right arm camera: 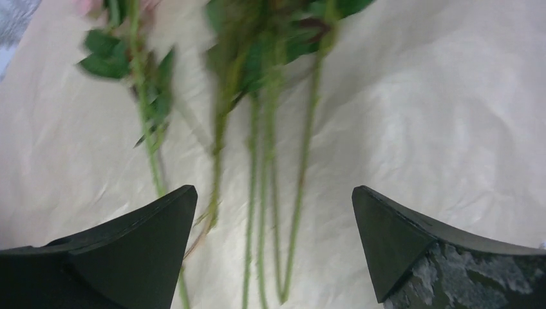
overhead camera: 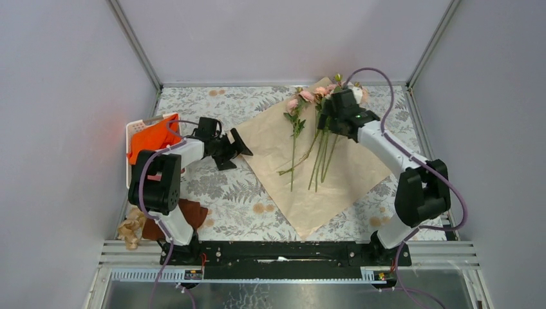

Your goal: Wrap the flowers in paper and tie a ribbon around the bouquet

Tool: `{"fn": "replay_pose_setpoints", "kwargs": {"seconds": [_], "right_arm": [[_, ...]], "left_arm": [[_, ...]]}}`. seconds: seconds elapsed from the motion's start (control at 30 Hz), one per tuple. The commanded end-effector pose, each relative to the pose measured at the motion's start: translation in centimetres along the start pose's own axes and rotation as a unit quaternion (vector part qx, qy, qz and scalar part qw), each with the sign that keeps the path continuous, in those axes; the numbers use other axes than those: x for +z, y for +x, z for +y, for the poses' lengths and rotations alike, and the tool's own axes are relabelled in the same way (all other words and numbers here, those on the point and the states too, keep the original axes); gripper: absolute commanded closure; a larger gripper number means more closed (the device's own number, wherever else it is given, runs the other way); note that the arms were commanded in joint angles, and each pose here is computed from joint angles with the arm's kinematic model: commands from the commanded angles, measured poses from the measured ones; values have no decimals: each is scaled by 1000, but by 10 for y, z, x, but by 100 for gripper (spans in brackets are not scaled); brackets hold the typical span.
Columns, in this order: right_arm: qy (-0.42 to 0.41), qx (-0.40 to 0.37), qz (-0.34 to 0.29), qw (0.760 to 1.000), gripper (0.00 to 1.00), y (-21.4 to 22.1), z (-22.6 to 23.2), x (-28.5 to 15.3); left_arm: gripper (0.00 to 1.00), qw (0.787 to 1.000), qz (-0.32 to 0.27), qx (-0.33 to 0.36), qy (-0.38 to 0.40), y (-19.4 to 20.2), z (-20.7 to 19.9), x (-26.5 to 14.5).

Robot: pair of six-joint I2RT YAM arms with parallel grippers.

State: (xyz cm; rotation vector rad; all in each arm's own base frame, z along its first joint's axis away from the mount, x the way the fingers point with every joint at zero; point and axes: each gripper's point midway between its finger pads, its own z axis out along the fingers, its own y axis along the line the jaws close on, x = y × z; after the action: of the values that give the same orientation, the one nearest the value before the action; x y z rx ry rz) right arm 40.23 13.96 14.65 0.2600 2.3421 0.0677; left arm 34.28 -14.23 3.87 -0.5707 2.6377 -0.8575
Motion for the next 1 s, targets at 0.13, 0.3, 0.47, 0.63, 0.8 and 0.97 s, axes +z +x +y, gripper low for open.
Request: {"fn": "replay_pose_setpoints", "kwargs": {"seconds": [0.13,0.3,0.47,0.63,0.8,0.97], "right_arm": [[-53,52,73,995,0,-13,-44,62],[-102,0,105,989,0,-8,-25,101],[-137,-33,147,979,12,17,-15,125],[-201,-87,174,960,33,52,25,121],[-255,-176,190,932,33,89,81,95],[-256,-172,185,933,26,93,83,62]], "left_arm": [[4,997,45,-28,53,1,-13,39],[63,997,47,-36,50,0,-12,41],[100,999,23,-16,40,-2,-14,24],[100,999,20,21,-16,21,13,-1],[100,995,68,44,-62,59,43,-20],[100,997,31,60,-48,47,28,-34]]}}
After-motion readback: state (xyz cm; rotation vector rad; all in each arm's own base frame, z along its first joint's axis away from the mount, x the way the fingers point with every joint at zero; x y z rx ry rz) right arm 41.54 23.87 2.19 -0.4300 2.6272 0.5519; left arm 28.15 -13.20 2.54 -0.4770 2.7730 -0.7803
